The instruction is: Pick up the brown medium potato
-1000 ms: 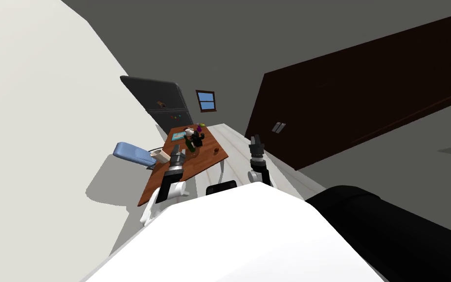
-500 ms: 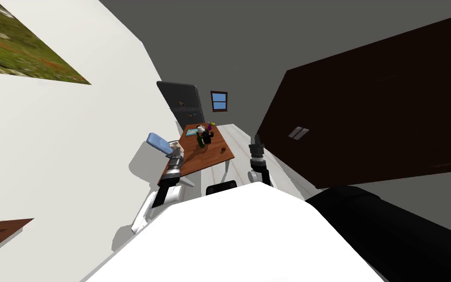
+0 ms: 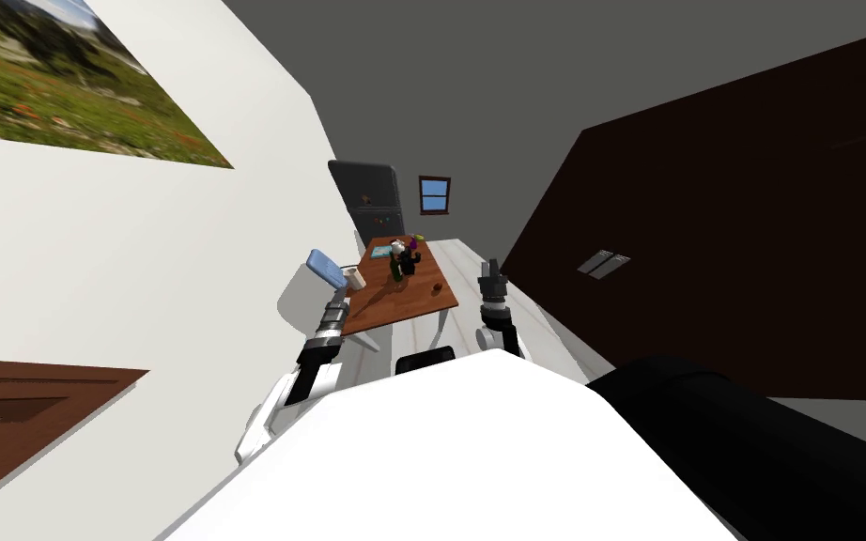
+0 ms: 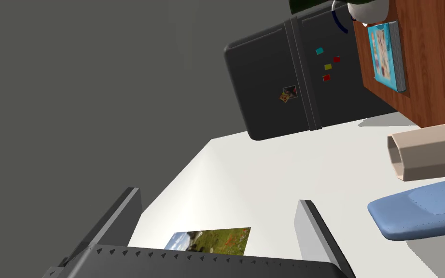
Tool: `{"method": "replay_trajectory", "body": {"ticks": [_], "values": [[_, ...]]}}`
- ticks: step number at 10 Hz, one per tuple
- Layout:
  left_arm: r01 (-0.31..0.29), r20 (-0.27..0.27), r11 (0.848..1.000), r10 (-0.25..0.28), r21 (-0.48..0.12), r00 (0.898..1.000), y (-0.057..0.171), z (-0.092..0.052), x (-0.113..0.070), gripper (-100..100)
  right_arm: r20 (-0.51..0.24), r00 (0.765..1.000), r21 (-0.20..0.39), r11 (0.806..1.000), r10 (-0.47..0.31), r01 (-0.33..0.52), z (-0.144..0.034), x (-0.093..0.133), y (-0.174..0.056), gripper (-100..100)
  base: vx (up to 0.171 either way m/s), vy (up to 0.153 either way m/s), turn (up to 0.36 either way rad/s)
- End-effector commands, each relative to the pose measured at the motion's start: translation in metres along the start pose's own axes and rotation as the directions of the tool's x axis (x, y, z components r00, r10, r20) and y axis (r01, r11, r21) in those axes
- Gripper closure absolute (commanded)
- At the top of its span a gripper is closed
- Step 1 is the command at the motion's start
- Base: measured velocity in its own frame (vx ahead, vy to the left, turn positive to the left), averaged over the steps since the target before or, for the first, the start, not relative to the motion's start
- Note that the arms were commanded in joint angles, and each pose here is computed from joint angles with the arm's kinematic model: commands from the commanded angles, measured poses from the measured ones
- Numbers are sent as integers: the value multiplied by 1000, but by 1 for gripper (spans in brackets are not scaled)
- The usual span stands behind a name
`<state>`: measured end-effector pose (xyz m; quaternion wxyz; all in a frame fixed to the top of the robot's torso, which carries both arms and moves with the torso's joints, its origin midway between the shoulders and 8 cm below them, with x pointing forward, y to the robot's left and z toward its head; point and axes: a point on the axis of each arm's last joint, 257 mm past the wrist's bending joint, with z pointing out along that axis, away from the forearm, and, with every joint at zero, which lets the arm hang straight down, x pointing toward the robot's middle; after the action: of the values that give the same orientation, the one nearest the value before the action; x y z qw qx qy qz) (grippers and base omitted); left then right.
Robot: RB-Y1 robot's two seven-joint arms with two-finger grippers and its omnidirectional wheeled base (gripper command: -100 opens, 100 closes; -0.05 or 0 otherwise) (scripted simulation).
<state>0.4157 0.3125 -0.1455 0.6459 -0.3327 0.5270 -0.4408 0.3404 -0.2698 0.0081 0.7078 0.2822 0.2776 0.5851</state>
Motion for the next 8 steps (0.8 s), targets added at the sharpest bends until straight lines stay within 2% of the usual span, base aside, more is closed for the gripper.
{"method": "replay_trajectory", "body": {"ticks": [1,6,7,8], "values": [[-2,-1,1000,2,0,1000,0,0,0,-100,0,1000,0,1000,0,0,0,0,0,0,20,10,81],[-2,-1,1000,2,0,1000,0,0,0,-100,0,1000,0,1000,0,0,0,0,0,0,0,-7,9],[23,5,1000,-23,-3,1000,3,11,-3,-100,0,1000,0,1000,0,0,0,0,0,0,-23,-33,-94],[36,8,999,-36,-5,999,5,17,-5,-100,0,1000,0,1000,0,0,0,0,0,0,-39,-54,-154]]}}
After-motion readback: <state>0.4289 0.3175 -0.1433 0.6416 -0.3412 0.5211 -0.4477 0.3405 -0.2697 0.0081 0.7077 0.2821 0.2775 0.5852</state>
